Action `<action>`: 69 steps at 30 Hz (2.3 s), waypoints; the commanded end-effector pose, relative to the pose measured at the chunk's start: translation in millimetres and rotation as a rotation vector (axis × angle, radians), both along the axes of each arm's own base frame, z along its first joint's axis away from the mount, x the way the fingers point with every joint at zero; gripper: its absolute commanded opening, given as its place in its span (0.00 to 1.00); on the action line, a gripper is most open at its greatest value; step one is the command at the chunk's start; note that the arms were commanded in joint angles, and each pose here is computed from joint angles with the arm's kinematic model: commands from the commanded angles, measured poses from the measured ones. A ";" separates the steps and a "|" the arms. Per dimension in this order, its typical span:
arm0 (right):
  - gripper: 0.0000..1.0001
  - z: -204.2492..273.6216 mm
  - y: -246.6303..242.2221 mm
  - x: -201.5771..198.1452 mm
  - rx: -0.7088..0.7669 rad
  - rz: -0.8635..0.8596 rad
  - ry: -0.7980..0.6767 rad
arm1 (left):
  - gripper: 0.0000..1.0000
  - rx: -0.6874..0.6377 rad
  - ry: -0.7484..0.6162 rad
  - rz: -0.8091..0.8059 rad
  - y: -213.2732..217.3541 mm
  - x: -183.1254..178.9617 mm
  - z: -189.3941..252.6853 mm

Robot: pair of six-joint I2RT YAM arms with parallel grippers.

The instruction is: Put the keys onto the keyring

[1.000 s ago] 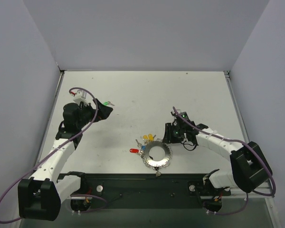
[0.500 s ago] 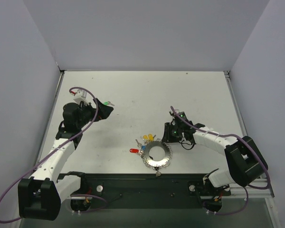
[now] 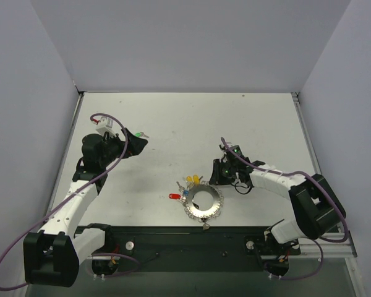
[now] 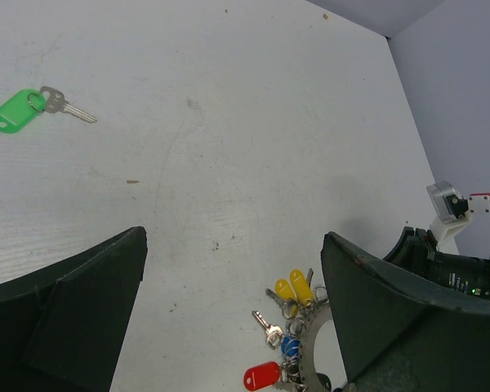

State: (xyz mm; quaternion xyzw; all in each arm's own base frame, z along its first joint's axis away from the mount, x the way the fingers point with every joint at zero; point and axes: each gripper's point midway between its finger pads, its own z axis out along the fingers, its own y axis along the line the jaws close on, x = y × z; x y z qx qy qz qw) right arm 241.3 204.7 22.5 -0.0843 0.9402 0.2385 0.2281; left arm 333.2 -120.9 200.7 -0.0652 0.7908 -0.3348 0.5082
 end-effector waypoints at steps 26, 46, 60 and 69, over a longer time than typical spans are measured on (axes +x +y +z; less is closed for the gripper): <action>0.03 16.4 11.6 10.3 0.042 0.010 -0.029 | 0.97 -0.014 -0.051 -0.041 -5.7 6.1 10.6; 0.00 125.2 -12.9 47.7 -0.003 -0.105 -0.355 | 0.98 -0.010 -0.044 -0.042 -5.9 6.8 9.3; 0.00 145.0 -5.9 46.8 -0.033 -0.036 -0.421 | 0.97 -0.019 -0.045 -0.041 -6.3 5.1 7.9; 0.01 47.7 40.5 -26.4 -0.075 0.169 -0.182 | 0.98 -0.011 -0.042 -0.040 -5.2 4.6 7.1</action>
